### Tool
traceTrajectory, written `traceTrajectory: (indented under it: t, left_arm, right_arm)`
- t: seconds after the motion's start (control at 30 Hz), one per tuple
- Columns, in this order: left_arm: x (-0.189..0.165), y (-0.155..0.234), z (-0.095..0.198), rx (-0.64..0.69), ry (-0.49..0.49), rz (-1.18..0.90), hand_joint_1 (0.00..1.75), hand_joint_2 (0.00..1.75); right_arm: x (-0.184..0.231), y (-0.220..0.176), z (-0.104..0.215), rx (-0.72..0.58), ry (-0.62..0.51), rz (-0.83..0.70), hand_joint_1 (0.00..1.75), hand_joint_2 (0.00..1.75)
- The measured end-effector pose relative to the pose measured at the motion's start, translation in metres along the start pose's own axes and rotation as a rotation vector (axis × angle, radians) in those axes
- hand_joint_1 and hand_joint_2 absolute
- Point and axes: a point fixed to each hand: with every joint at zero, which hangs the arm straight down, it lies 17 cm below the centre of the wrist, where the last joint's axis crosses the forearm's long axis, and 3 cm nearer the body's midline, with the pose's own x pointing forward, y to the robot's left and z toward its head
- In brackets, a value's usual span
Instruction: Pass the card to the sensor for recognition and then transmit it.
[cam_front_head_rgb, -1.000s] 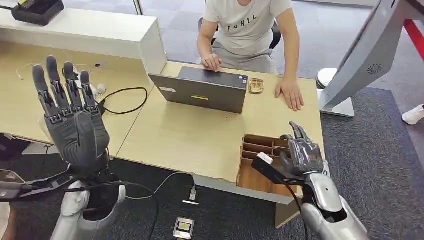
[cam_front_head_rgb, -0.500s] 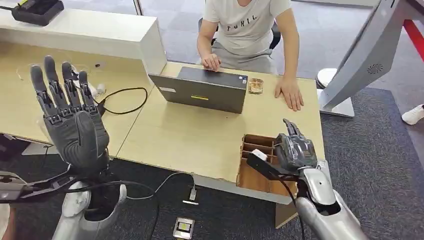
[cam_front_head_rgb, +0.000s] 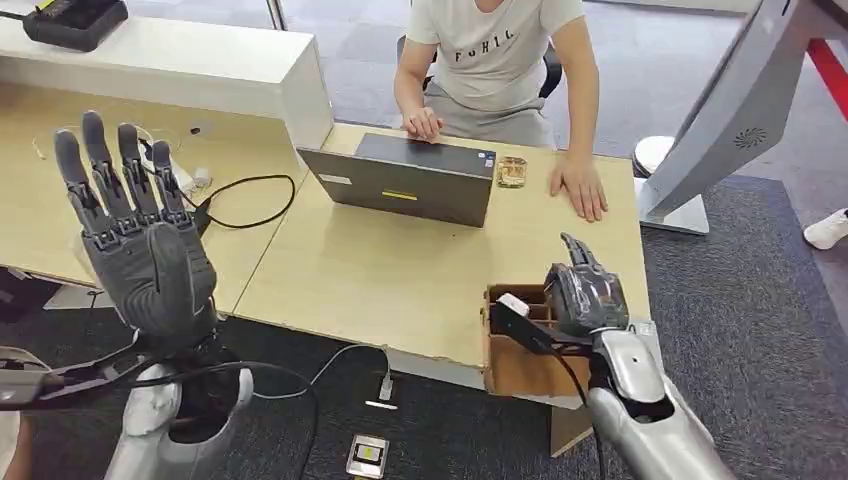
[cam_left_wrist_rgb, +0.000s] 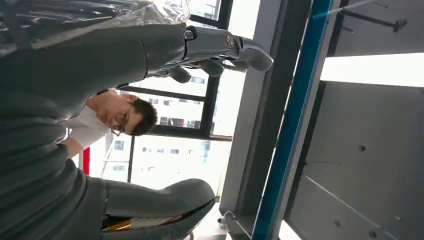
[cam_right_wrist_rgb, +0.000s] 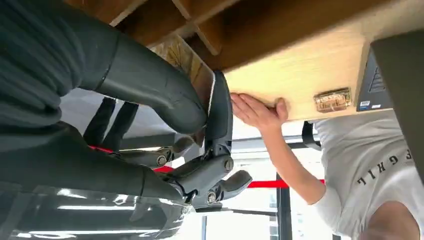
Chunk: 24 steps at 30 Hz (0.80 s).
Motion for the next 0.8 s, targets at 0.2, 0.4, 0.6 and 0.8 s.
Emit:
traceTrajectory:
  t: [0.2,0.4,0.6,0.8]
  left_arm:
    - [0.0,0.0,0.001,0.003,-0.001,-0.006,0.0,1.75]
    - [0.002,0.0,0.001,0.006,-0.003,-0.008,0.0,1.75]
    - [0.002,0.0,0.002,0.007,-0.004,-0.008,0.0,1.75]
    - [0.005,0.001,0.002,0.011,-0.008,-0.013,0.0,1.75]
  right_arm:
    - [-0.005,-0.019,-0.004,-0.061,0.019,-0.003,1.75,1.75]
    - [-0.015,-0.056,-0.009,-0.142,0.032,0.001,1.75,1.75]
    - [-0.018,-0.079,-0.008,-0.199,0.034,-0.002,1.75,1.75]
    - [-0.018,-0.1,-0.006,-0.266,0.028,-0.013,1.75,1.75]
